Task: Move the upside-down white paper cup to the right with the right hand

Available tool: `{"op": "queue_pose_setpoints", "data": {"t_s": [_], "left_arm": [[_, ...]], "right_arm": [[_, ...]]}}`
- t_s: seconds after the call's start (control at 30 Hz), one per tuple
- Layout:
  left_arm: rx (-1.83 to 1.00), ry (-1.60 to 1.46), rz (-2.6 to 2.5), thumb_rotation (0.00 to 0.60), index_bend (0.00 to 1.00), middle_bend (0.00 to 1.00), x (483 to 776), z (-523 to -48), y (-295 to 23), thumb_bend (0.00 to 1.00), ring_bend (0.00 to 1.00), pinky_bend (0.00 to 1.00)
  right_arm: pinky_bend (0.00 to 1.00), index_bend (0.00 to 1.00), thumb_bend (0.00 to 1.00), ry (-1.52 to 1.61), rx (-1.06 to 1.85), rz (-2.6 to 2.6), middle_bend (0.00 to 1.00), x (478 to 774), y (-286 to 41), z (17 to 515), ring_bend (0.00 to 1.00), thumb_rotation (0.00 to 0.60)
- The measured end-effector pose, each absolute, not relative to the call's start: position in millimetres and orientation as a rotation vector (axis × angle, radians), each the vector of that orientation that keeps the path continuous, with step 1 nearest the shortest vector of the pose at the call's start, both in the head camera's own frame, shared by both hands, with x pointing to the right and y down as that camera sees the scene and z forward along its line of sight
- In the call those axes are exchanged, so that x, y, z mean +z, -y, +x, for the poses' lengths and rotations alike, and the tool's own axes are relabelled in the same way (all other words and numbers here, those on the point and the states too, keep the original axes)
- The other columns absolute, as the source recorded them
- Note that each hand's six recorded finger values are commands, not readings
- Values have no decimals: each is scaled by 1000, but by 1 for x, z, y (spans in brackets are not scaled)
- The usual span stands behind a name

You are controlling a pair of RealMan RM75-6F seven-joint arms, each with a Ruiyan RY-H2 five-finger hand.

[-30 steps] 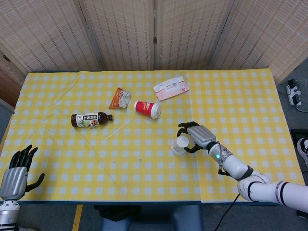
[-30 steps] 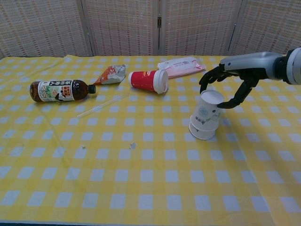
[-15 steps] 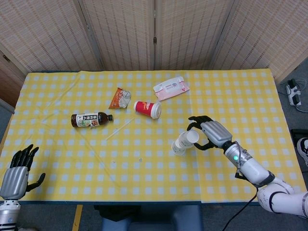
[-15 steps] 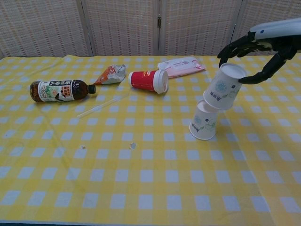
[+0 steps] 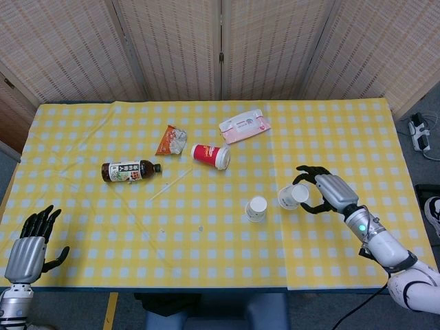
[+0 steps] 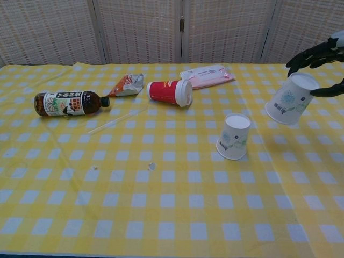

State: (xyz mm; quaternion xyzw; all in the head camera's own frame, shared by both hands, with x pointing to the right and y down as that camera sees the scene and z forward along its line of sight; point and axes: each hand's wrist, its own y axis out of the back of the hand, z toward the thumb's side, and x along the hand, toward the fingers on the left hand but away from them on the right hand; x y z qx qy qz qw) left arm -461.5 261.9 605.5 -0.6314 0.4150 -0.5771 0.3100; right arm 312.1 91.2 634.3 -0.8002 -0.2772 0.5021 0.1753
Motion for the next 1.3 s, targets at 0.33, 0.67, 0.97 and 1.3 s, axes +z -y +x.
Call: {"op": "queue_pose_setpoints", "data": {"t_s": [0.33,0.67,0.97,1.3], "left_arm": [[-1541,-1101,-1665,600,36,0,605,-465,-265,379,0,0],[-1549,-1103,-1667,600,36,0,606,-468,-267,379,0,0],[-1551,-1102,-1670,600,36,0,607,-468,-267,379,0,0],[-1552,-1102,-1669,600,35,0,608,-468,-266,379,0,0]], "right_arm": [[63,372,391,753,1469,-2333,137,681,-103,304,95,600],[62,368,391,733,1476,-2350,135,693,-109,300,94,600],[59,295,391,705,1490,-2345,126,696,-113,301,95,600],[46,139,391,703,1485,-2343,112,694,-116,302,86,600]]}}
